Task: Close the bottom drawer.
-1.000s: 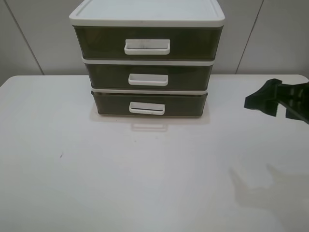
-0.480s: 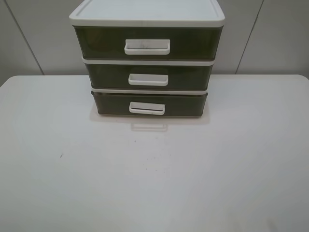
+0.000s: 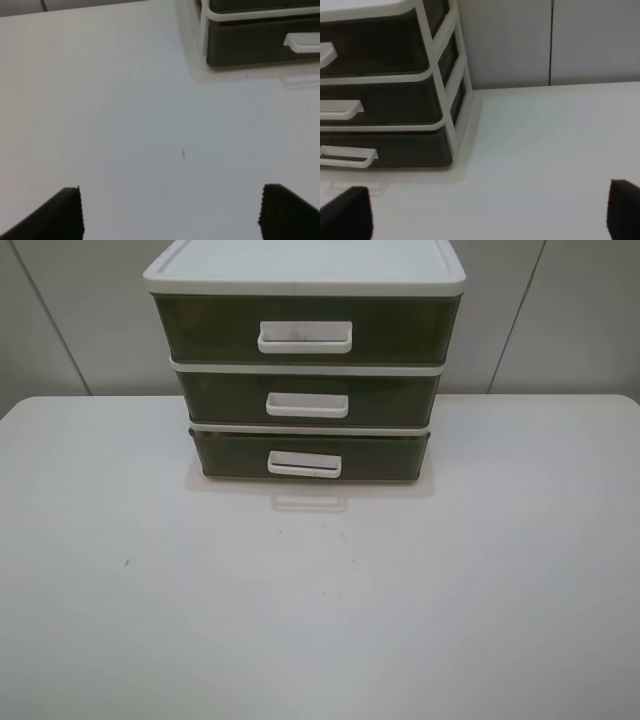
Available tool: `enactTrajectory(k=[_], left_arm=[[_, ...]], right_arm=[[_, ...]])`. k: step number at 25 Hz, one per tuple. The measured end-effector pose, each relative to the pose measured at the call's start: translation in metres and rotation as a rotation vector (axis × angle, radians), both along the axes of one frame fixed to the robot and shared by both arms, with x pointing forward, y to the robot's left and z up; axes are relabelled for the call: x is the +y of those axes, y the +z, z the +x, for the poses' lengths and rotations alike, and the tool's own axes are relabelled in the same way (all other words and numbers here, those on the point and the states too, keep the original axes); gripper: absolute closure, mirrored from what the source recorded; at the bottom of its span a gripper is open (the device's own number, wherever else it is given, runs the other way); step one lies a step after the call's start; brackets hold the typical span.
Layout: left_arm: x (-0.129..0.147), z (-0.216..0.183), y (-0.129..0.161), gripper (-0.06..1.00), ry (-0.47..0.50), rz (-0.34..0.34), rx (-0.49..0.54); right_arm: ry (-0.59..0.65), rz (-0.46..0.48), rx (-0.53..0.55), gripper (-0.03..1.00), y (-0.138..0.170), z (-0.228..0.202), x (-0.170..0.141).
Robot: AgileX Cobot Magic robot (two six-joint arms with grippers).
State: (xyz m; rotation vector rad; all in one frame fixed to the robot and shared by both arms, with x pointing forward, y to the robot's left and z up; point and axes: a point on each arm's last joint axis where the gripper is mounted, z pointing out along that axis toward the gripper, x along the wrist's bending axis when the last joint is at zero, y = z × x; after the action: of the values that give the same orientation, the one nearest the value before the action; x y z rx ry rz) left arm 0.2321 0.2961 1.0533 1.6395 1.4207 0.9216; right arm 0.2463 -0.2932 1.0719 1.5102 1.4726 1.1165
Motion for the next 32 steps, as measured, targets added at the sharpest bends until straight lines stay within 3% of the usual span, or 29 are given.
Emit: enactTrajectory(k=[15,21,27,32], left_arm=[[0.0,0.0,0.0,0.23,0.0,0.0,0.0],[0.0,0.0,0.0,0.23,0.0,0.0,0.0],[0.0,0.0,0.0,0.23,0.0,0.0,0.0],[0.0,0.0,0.0,0.23,0.0,0.0,0.0]], right_arm=[[0.0,0.0,0.001,0.15,0.0,0.0,0.0],[0.001,-0.026,0.135,0.15,-0.006,-0.009,-0.001],[0.006,-0.088,0.16,0.15,-0.014,-0.006,-0.003],[-0.001,-0.096,0.093,0.15,-0.014,-0.015,-0.004]])
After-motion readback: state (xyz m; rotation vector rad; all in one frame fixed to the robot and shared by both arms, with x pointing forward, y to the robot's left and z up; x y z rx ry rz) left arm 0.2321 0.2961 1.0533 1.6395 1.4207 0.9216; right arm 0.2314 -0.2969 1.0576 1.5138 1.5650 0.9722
